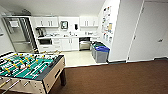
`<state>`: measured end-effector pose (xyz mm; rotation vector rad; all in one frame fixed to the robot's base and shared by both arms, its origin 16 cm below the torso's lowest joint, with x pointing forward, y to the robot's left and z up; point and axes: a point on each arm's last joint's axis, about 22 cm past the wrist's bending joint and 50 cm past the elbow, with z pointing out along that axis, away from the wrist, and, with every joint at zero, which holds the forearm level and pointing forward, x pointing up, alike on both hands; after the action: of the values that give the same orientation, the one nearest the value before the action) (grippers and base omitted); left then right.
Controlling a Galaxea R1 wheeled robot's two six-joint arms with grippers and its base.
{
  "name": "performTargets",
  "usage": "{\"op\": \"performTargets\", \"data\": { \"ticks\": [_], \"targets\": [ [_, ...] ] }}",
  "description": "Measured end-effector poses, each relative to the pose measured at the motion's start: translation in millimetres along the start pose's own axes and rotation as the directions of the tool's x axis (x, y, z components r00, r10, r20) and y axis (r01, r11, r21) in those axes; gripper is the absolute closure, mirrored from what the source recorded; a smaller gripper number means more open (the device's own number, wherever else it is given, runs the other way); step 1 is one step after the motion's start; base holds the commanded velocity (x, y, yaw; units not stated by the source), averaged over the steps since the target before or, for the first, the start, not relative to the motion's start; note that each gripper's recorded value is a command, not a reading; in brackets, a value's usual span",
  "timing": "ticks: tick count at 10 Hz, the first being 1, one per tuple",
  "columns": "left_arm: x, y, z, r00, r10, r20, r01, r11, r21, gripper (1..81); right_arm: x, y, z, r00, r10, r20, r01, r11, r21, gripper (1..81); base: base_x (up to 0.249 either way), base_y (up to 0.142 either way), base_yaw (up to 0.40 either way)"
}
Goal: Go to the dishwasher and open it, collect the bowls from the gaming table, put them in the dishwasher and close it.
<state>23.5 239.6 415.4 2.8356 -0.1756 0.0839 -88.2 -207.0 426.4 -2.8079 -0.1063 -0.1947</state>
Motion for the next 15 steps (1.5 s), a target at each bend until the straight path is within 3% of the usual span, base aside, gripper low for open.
{"op": "performTargets", "data": {
  "ticks": [4,15],
  "targets": [
    [0.0,-0.4,-0.1,1.0,0.0,0.0,0.0,1.0,0.001,81.1,1.8,-10.6,3.2,1.0,0.002,-0.004,-0.002,0.9999,0.013,81.1,0.195,0.0,0.0],
    [2.7,-2.1,-0.9,1.0,0.001,-0.005,-0.001,1.0,-0.002,81.1,4.3,-11.7,4.1,1.0,0.001,-0.006,-0.001,0.9999,0.013,81.1,0.209,0.0,0.0]
  ]
}}
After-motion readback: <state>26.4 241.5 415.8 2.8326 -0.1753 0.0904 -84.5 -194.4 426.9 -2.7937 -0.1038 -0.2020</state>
